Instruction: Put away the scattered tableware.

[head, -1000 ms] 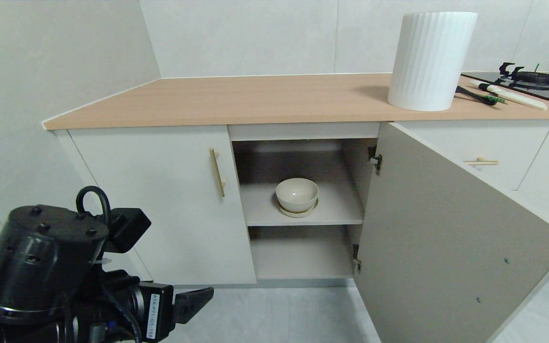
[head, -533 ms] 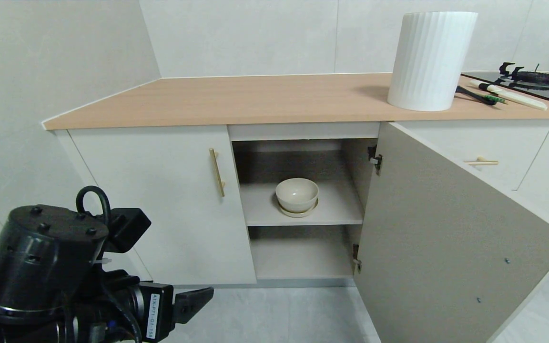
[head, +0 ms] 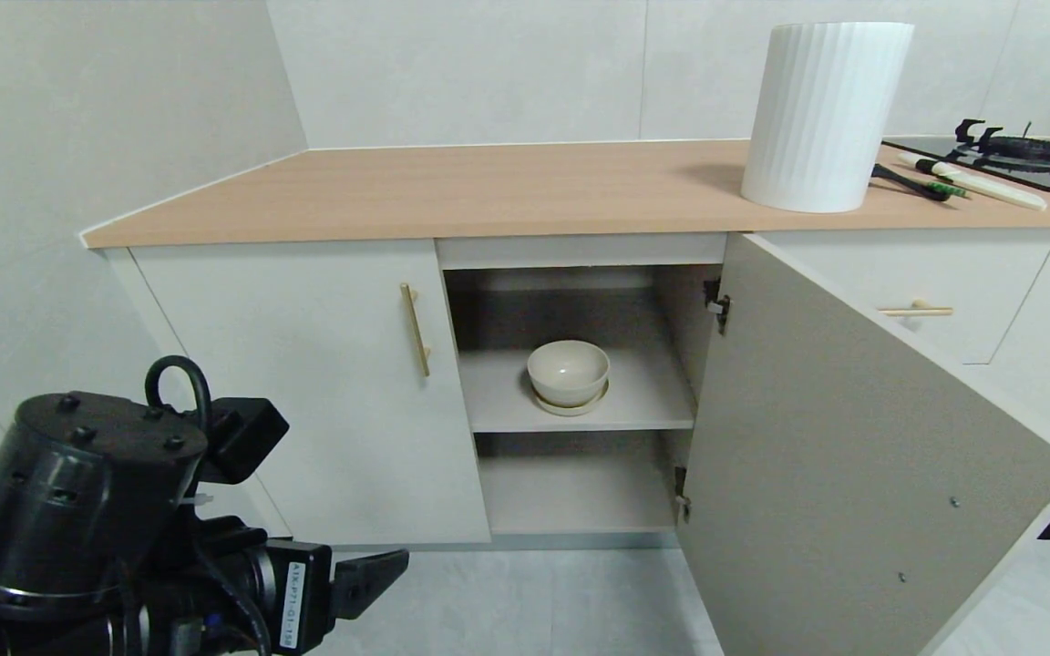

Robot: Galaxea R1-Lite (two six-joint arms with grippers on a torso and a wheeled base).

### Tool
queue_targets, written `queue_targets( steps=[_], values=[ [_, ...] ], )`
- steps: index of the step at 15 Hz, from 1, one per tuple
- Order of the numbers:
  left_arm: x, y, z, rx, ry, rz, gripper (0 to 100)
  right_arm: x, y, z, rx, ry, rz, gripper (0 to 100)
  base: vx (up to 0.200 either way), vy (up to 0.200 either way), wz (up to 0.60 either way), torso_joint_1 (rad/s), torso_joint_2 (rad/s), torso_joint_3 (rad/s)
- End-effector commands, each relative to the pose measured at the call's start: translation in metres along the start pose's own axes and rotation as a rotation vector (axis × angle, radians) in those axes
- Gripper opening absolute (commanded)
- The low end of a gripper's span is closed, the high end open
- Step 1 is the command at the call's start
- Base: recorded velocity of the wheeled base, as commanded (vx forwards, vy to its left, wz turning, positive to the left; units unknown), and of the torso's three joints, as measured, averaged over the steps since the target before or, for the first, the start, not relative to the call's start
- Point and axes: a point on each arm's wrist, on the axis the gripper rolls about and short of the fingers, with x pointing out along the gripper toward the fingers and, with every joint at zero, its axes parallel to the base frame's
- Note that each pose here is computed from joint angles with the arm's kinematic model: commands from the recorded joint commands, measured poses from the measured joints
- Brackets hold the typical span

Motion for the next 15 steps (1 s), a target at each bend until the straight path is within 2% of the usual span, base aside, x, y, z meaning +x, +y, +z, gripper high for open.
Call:
queue_targets(
  steps=[1,6,10,15],
  values=[
    [0.0,0.0,0.0,0.0,0.001,0.001,100,0.004,0.001,0.001,0.0,0.014,0.008,100,0.0,0.0,0.0,0.0,0.0,0.0],
    [0.0,0.0,0.0,0.001,0.001,0.0,100,0.004,0.008,0.0,-0.008,-0.003,0.081,100,0.0,0.0,0.0,0.0,0.0,0.0],
    [0.0,0.0,0.0,0.0,0.001,0.001,100,0.006,0.027,-0.005,-0.022,-0.022,0.154,100,0.0,0.0,0.0,0.0,0.0,0.0],
    [0.0,0.0,0.0,0.0,0.001,0.001,100,0.012,0.04,-0.008,-0.027,-0.048,0.203,100,0.0,0.0,0.0,0.0,0.0,0.0]
  ],
)
